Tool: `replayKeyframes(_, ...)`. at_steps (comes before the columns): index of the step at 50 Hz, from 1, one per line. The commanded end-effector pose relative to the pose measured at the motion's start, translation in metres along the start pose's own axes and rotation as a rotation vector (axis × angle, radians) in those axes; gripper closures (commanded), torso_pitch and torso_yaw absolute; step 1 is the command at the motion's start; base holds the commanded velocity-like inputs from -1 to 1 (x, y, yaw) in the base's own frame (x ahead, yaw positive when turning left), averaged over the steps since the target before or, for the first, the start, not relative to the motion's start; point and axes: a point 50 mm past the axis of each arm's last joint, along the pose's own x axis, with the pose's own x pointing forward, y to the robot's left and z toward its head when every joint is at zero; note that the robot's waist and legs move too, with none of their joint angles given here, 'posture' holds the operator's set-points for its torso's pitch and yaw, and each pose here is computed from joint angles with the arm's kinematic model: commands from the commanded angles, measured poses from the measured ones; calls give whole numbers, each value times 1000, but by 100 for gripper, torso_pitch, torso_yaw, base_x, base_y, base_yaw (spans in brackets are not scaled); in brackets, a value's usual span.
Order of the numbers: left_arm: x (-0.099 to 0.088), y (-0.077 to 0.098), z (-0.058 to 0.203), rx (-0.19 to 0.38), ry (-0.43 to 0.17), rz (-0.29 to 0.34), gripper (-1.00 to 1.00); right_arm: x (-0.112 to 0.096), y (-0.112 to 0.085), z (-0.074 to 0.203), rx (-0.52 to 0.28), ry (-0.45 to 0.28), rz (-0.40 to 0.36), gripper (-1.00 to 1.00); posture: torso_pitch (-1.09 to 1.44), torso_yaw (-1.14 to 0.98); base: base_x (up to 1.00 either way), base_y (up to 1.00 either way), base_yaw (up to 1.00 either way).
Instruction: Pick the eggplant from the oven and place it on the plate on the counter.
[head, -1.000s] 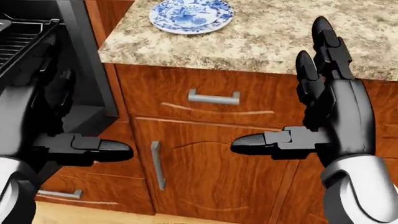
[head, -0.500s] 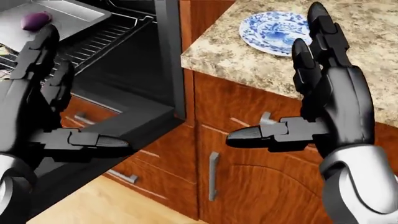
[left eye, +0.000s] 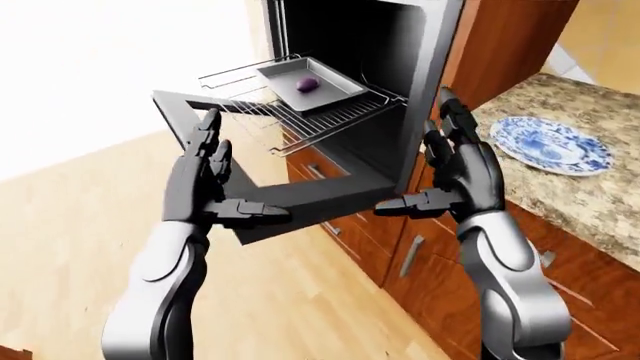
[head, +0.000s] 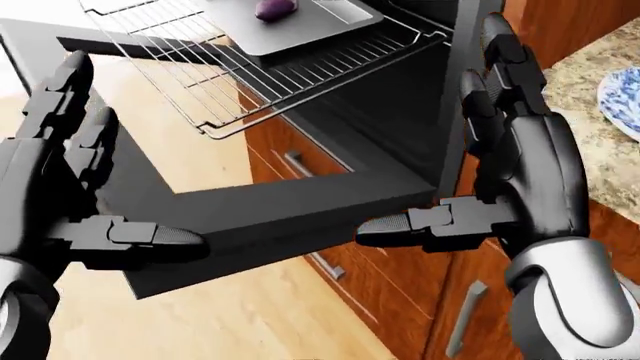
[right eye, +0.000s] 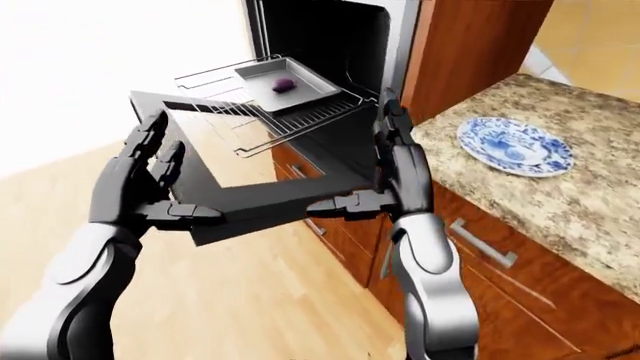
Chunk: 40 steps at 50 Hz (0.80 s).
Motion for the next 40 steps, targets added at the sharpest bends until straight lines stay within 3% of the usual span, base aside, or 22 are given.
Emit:
replayKeyframes(1,-1,1,12,13,-66,8,-100,0,4,16,0,-84,22,-100,0,0,0,0,83)
replayKeyframes(40,1,2,18,11,-77,5,-100,-1,5,20,-8,-108,32,-100,0,0,29,-4,1)
